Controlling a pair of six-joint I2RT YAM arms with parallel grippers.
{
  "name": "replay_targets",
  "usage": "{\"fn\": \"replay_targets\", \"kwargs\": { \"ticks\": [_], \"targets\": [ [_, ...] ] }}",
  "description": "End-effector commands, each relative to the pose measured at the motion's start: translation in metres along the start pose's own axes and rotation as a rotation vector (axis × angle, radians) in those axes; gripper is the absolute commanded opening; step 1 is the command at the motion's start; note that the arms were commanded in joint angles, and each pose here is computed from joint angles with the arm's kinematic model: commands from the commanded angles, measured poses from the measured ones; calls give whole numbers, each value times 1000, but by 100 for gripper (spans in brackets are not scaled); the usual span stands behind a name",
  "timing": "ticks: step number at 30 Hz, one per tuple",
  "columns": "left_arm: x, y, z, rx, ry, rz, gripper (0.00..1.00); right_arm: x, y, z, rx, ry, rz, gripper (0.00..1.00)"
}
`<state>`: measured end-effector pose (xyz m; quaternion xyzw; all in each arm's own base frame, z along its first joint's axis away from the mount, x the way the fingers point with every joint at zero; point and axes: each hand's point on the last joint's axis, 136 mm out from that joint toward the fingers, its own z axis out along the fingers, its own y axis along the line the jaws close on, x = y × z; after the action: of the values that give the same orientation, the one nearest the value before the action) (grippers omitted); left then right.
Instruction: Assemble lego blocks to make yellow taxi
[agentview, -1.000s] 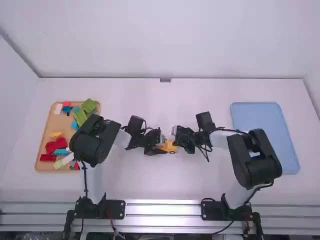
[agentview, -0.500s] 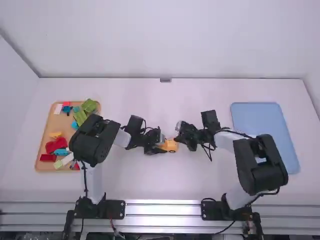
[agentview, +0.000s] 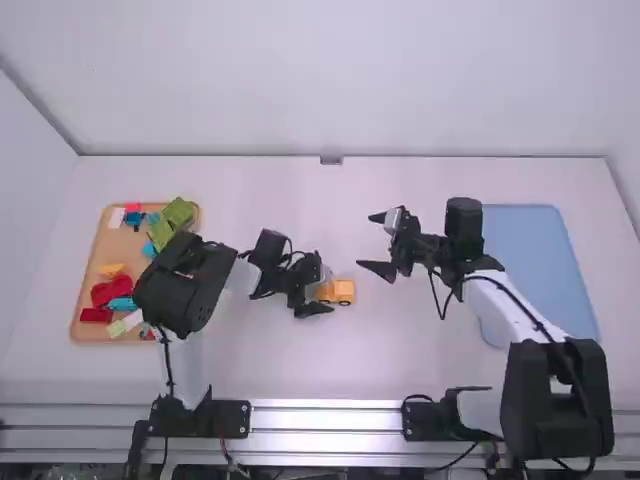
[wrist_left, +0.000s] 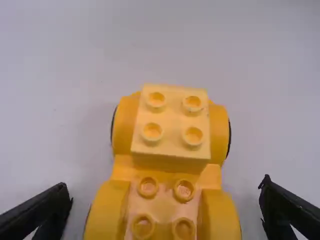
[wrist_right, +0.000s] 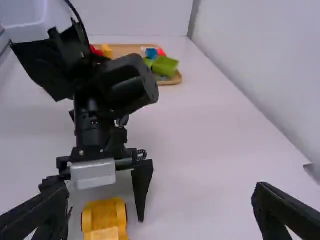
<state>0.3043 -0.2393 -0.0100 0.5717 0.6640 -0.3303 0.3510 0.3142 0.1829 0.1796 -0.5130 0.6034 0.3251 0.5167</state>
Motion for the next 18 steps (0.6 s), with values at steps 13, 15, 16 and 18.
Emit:
{"fn": "replay_targets", "kwargs": {
  "ticks": [13, 15, 16, 18],
  "targets": [
    [-77, -18, -136, -380, 245, -12, 99, -70, -14, 25, 91, -144, -32, 98],
    [-84, -9, -156, -506, 233, -94, 99, -82, -14, 30, 81, -149, -58, 98],
    [-84, -5, -163, -553, 227, -140, 99, -84, -12, 32, 72, -146, -62, 98],
    [-86, 16, -202, -806, 176, -358, 99, -92, -6, 45, 25, -119, -78, 98]
  ]
}}
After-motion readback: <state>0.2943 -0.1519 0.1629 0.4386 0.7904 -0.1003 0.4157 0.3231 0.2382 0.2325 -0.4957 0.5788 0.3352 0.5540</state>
